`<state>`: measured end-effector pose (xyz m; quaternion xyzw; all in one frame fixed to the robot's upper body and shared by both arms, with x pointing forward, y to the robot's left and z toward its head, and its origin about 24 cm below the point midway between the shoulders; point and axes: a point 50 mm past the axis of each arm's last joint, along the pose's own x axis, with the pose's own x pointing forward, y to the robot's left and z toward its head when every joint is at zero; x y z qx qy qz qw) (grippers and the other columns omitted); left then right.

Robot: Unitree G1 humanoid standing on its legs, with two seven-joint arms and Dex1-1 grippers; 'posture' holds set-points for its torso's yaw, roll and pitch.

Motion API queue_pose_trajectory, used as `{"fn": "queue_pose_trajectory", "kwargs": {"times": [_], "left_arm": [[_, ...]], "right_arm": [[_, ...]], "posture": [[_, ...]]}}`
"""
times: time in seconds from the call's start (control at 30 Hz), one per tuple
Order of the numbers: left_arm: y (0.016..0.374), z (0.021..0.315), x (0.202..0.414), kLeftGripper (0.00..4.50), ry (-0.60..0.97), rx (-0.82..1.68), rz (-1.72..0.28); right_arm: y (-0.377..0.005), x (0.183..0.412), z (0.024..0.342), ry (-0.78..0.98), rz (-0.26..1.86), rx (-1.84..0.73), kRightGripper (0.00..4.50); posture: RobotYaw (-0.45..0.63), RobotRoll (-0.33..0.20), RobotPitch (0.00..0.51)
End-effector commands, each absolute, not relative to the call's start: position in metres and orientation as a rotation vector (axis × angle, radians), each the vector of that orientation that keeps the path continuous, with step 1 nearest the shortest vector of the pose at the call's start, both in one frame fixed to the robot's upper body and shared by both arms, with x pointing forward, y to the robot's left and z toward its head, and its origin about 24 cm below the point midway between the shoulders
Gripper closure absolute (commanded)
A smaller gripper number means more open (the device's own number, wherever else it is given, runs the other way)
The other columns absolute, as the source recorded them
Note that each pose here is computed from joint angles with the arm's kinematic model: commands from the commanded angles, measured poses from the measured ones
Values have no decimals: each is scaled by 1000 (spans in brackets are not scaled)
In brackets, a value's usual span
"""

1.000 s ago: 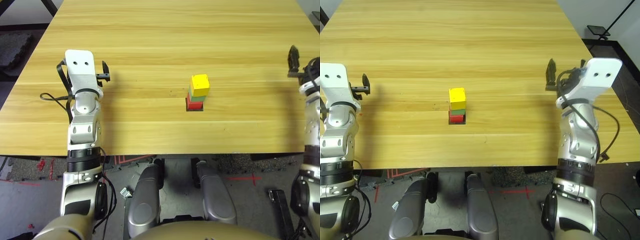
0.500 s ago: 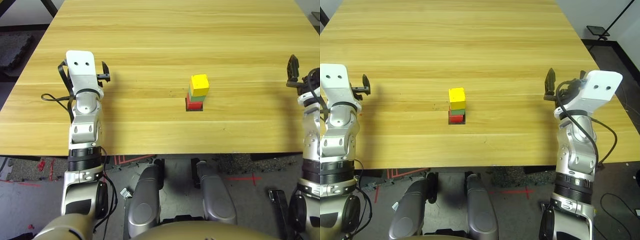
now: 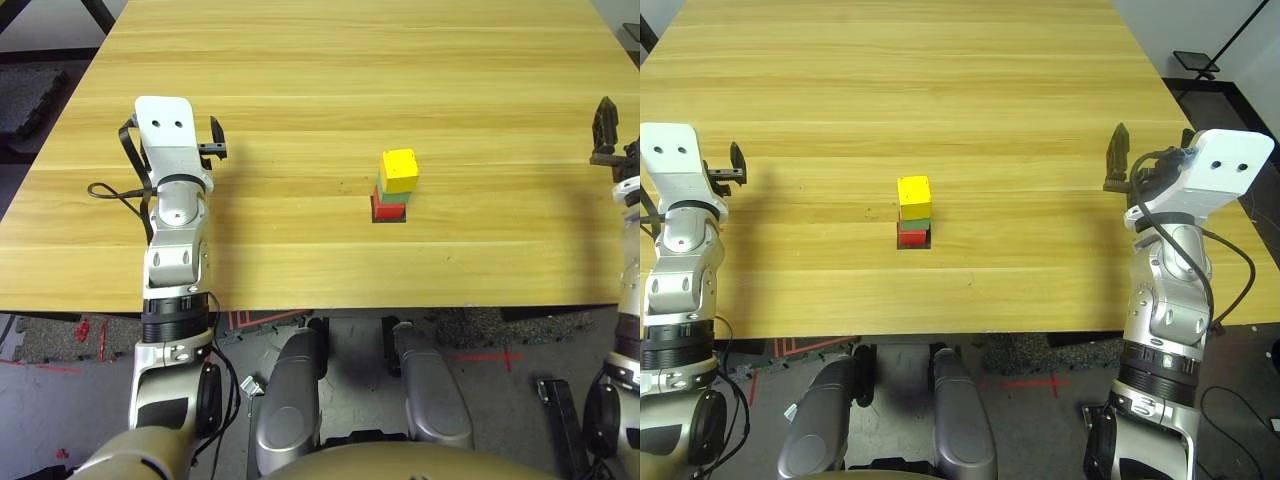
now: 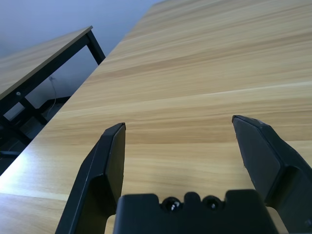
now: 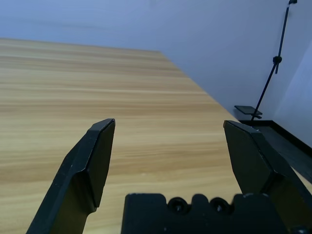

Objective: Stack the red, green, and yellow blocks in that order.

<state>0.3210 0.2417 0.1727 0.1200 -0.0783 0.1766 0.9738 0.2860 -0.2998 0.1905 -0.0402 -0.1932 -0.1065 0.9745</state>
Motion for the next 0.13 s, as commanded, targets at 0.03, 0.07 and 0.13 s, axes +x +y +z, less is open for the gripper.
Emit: {"fn": "queue_pose_trajectory", "kwargs": {"times": [0.03,0.07,0.13], "left_arm": [[240,169,320,48,-141,257,348],[240,170,320,48,-143,257,347],[240,171,320,48,-144,256,347]], "right_arm": [[-302,285,188,-393,-225,-67,0],[-302,287,189,-397,-219,-67,0],[-301,288,190,-403,-210,-68,0]], "posture": [[203,91,300],[205,92,298],[207,94,294]]}}
